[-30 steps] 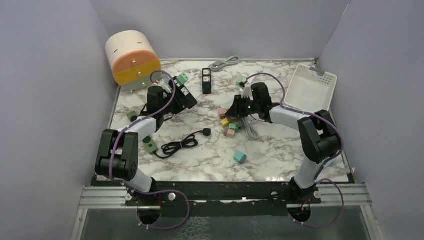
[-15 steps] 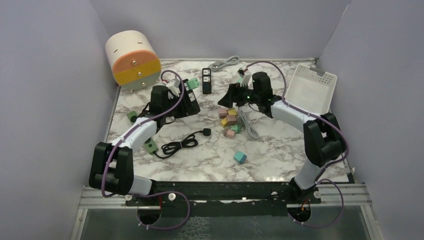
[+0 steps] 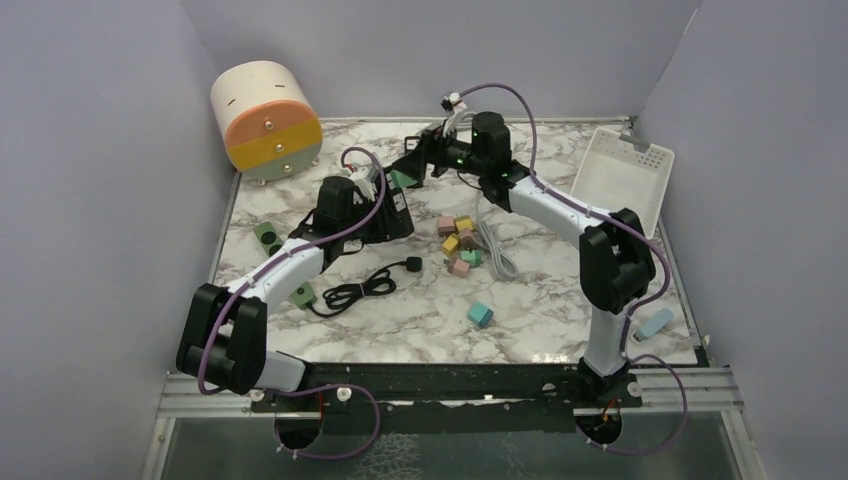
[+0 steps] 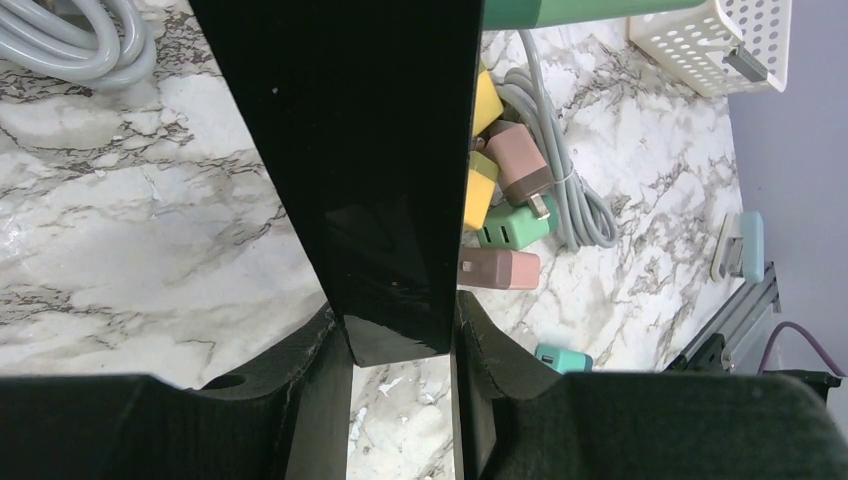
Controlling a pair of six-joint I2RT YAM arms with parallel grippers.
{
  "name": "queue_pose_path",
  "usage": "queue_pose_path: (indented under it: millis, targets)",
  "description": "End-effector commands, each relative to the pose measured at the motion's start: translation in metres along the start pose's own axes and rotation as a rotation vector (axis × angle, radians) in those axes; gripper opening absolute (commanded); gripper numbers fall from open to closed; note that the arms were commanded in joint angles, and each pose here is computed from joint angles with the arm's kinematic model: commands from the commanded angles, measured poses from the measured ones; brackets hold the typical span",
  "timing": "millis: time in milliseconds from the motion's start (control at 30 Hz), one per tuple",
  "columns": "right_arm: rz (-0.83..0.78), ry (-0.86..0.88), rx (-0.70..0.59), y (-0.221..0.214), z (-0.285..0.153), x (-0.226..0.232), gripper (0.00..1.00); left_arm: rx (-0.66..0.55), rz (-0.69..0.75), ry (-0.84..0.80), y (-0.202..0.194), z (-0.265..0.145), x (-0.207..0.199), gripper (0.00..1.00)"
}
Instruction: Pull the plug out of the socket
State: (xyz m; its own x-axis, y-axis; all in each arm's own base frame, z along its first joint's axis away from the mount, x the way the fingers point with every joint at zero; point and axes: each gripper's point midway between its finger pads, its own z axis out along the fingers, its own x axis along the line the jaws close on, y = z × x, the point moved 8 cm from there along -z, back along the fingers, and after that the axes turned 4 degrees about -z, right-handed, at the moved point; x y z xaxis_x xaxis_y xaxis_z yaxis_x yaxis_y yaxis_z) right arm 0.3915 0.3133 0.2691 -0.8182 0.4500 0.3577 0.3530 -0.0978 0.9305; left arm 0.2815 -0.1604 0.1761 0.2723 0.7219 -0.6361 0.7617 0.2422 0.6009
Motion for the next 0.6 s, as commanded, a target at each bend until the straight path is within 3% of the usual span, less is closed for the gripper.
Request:
queue_pose_path:
  millis: [0,100,133,167,233,267,433,567]
  targets:
    - [0.005,0.03,0.05,-0.012,0.014,0.004,0.76,-0.126,0.086,-0.06,0.026,-0.003,-0.018,0.0]
    - [0.018,0.024,0.084,-0.022,0.017,0.001,0.72,-0.13,0.085,-0.059,0.026,-0.003,-0.018,0.0]
    - [0.021,0.025,0.091,-0.024,0.018,0.001,0.65,-0.13,0.085,-0.06,0.026,-0.003,-0.018,0.0]
    - [0.022,0.028,0.097,-0.026,0.018,0.001,0.51,-0.129,0.085,-0.058,0.026,-0.003,-0.018,0.0]
    - [0.024,0.019,0.097,-0.027,0.017,0.0,0.1,-0.126,0.083,-0.049,0.024,-0.003,-0.016,0.0]
    - [0.027,0.007,0.101,-0.027,0.017,0.0,0.02,-0.123,0.079,-0.041,0.023,-0.002,-0.014,0.0]
    - [0.011,0.001,0.098,-0.016,0.004,0.004,0.01,-0.123,0.011,0.112,0.019,0.0,0.007,0.0]
    - [0.098,0.147,0.085,-0.003,-0.022,0.002,0.01,-0.123,-0.09,0.232,0.016,-0.001,0.037,0.0]
